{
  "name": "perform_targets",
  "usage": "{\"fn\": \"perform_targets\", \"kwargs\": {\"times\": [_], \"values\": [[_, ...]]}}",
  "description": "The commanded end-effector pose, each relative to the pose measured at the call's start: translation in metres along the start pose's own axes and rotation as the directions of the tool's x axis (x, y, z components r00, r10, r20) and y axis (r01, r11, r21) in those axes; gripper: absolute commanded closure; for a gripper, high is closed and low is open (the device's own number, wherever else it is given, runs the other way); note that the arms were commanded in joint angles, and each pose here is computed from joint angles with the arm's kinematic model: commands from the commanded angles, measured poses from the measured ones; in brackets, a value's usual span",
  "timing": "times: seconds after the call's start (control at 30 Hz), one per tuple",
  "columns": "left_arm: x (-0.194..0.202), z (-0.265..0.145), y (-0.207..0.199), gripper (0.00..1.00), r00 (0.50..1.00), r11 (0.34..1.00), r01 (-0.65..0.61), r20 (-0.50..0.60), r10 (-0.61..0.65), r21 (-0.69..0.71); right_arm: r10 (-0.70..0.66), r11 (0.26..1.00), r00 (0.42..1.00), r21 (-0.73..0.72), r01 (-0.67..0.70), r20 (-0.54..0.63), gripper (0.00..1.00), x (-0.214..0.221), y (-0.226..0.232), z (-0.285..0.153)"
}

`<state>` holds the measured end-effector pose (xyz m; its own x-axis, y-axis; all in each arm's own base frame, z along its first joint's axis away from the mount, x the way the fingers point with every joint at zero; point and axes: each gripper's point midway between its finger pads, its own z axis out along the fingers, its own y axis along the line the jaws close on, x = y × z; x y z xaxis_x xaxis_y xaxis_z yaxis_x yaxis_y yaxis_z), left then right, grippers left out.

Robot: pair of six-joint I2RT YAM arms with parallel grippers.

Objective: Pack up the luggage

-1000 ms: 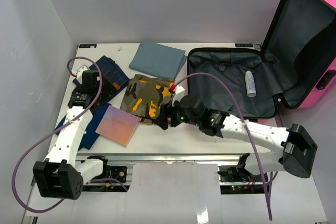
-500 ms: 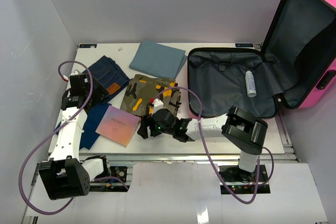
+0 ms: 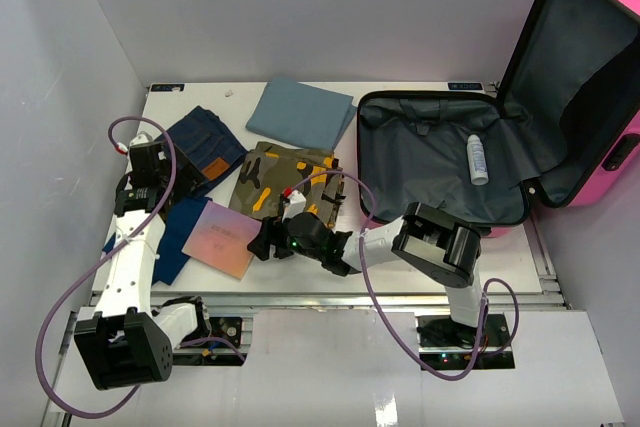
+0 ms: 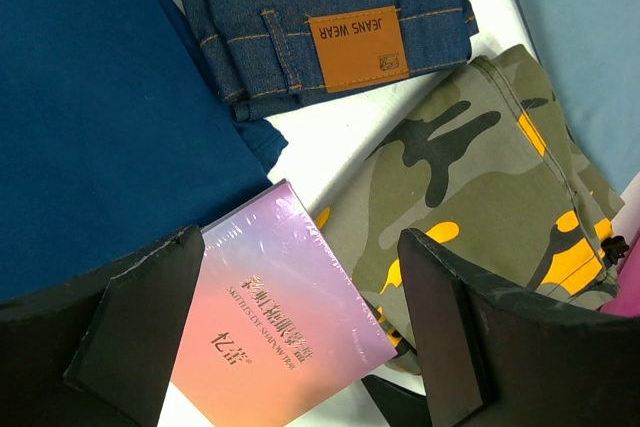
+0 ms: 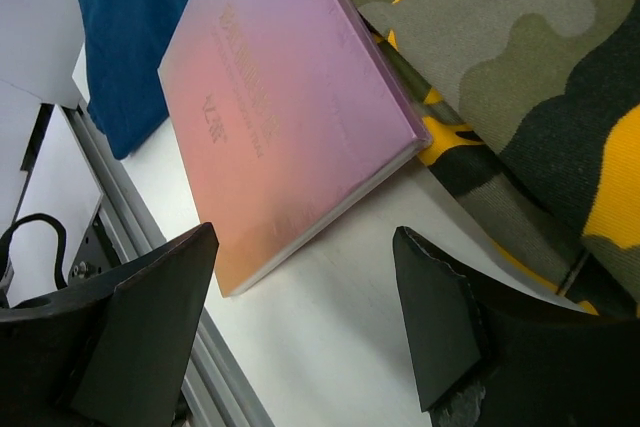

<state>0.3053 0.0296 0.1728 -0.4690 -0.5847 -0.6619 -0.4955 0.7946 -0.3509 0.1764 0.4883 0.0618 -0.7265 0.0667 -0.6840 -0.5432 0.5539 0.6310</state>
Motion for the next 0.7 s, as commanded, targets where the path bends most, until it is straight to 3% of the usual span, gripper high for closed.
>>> {"fn": "perform_targets", "kwargs": {"times": [0.0, 0.67], "values": [[-0.011, -0.010, 0.001, 0.10, 0.998, 1.000, -0.002, 0.065, 0.001, 0.010, 0.067, 0.997, 0.995, -0.038, -0.064, 0.072, 0.24, -0.011, 0.011, 0.010], [-0.022, -0.025, -0.004, 0.10, 0.993, 0.999, 0.002, 0.119, -0.007, 0.039, 0.171, 0.984, 0.982, 0.025, -0.174, 0.084, 0.31, 0.020, -0.008, 0.037]]}}
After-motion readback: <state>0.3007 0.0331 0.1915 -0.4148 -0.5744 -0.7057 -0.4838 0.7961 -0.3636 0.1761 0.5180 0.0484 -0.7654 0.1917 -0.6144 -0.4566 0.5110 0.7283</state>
